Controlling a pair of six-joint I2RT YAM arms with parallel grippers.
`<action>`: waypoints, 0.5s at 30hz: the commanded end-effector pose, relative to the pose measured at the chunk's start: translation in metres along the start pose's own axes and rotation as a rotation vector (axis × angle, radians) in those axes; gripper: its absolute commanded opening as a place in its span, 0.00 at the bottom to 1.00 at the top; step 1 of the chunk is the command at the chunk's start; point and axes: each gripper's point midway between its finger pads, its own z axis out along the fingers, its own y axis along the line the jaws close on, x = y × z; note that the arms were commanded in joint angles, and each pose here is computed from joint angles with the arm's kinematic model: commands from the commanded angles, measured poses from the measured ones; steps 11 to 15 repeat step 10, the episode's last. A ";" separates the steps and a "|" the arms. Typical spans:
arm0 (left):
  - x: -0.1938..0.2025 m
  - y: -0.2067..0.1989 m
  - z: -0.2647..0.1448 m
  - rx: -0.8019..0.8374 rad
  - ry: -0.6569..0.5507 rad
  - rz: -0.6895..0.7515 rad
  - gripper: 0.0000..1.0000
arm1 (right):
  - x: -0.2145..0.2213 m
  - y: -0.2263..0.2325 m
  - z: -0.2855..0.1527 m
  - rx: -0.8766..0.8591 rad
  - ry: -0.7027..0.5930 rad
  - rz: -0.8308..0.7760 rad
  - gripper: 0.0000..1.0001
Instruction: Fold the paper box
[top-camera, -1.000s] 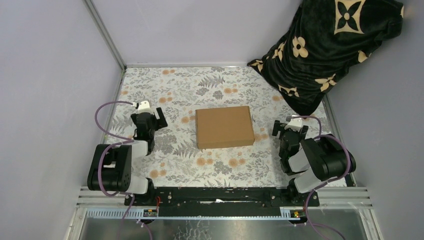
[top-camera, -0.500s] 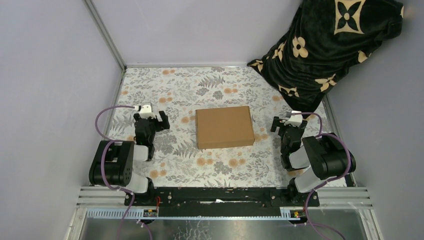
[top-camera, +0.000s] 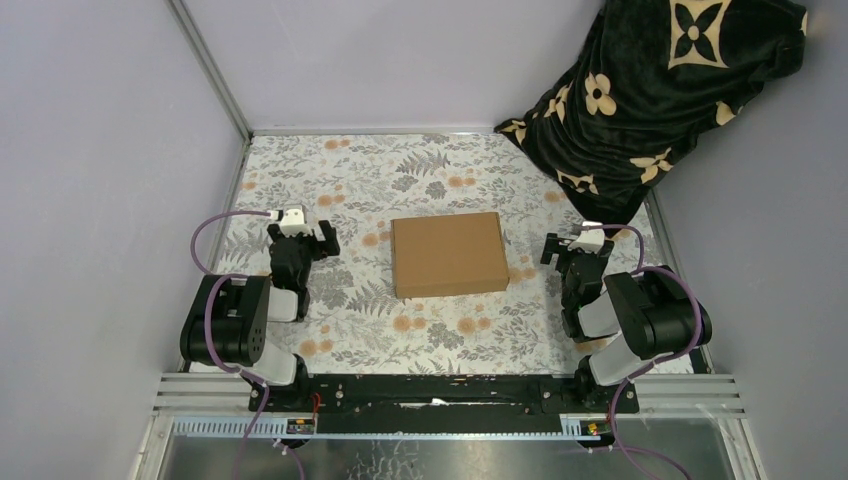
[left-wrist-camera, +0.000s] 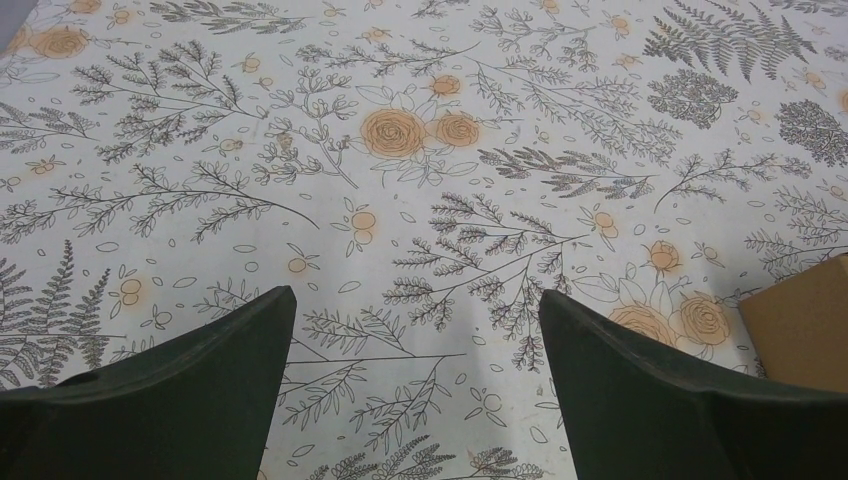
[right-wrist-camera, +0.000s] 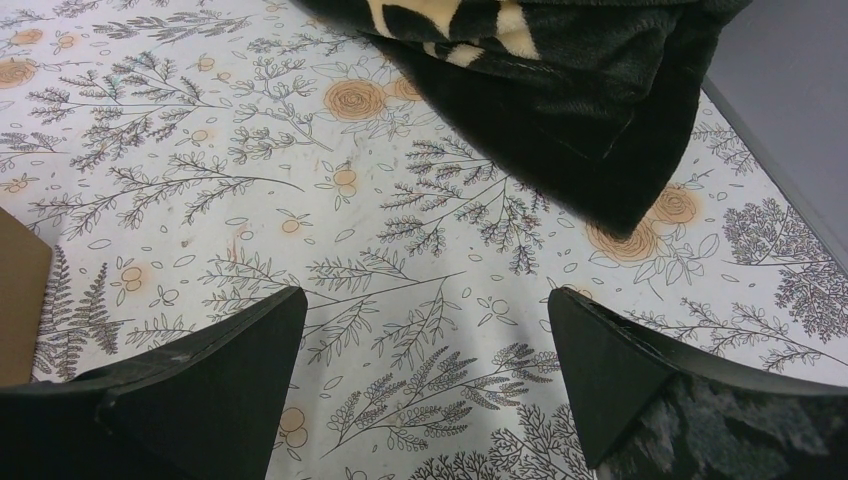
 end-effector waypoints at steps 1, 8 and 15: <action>-0.024 0.002 0.003 -0.012 -0.094 0.031 0.99 | -0.021 0.001 0.007 0.003 -0.071 0.021 1.00; -0.024 0.002 0.003 -0.012 -0.095 0.032 0.99 | -0.018 0.003 0.012 0.001 -0.037 0.014 0.99; -0.024 0.002 0.003 -0.012 -0.094 0.031 0.99 | -0.019 0.002 0.011 0.004 -0.049 0.017 1.00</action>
